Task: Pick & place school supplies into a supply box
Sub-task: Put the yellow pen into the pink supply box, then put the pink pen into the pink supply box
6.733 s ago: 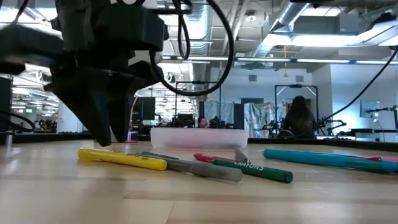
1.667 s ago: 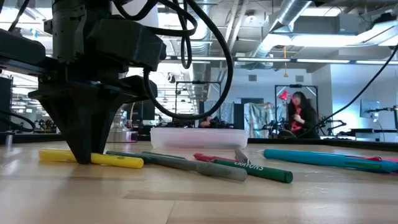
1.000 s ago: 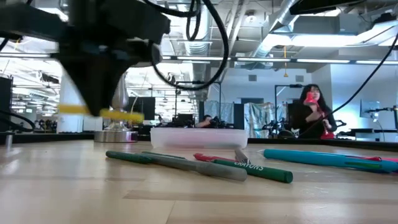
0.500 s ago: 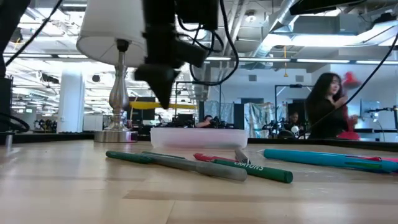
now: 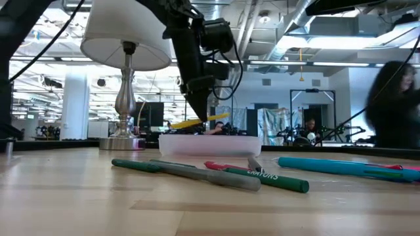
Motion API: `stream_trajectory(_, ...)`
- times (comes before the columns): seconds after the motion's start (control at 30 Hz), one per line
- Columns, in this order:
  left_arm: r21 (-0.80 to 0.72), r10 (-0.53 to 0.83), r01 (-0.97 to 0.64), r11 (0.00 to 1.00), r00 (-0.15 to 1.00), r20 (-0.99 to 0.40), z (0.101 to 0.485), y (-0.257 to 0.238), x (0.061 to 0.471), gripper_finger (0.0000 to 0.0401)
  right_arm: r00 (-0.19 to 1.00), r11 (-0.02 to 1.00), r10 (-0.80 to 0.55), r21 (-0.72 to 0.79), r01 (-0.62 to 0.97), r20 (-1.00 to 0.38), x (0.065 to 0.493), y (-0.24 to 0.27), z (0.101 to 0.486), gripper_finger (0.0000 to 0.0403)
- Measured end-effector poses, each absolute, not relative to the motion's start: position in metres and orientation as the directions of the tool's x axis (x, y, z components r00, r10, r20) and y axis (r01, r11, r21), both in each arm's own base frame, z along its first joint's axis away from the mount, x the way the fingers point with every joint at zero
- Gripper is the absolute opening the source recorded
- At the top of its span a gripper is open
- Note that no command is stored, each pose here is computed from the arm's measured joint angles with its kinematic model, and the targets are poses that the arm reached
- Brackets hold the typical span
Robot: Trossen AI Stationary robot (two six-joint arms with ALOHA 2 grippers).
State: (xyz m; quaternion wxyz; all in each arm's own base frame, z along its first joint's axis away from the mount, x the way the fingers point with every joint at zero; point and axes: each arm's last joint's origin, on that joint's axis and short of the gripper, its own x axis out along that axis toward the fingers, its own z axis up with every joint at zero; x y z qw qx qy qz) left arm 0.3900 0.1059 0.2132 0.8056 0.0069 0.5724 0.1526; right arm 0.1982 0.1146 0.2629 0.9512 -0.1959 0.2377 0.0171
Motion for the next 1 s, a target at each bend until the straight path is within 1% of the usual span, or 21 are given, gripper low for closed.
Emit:
stream_trajectory(0.2, 0.130, 0.213, -0.242, 0.962, 0.359, -0.909, 0.2151, 0.1133, 0.3929, 0.0035, 0.886, 0.923, -0.061, -0.364, -0.126, -0.459, 0.1982, 0.1146, 0.2628, 0.0118)
stream_trajectory(0.47, 0.162, 0.219, -0.187, 0.969, 0.348, -0.912, 0.2147, 0.1127, 0.3921, 0.0041, 0.886, 0.923, -0.061, -0.363, -0.125, -0.459, 0.1982, 0.1146, 0.2628, 0.0118)
stream_trajectory(0.8, 0.230, 0.286, -0.199, 0.953, 0.329, -0.900, 0.2151, 0.1142, 0.3919, 0.0125, 0.886, 0.933, -0.060, -0.342, -0.114, -0.459, 0.1982, 0.1146, 0.2628, 0.0118)
stream_trajectory(0.9, 0.231, 0.282, -0.189, 0.954, 0.320, -0.904, 0.2147, 0.1123, 0.3915, 0.0139, 0.886, 0.936, -0.061, -0.335, -0.109, -0.459, 0.1982, 0.1146, 0.2628, 0.0118)
stream_trajectory(1.0, 0.236, 0.272, -0.153, 0.960, 0.303, -0.913, 0.2139, 0.1057, 0.3911, 0.0143, 0.886, 0.950, -0.074, -0.301, -0.076, -0.459, 0.1985, 0.1135, 0.2626, 0.0118)
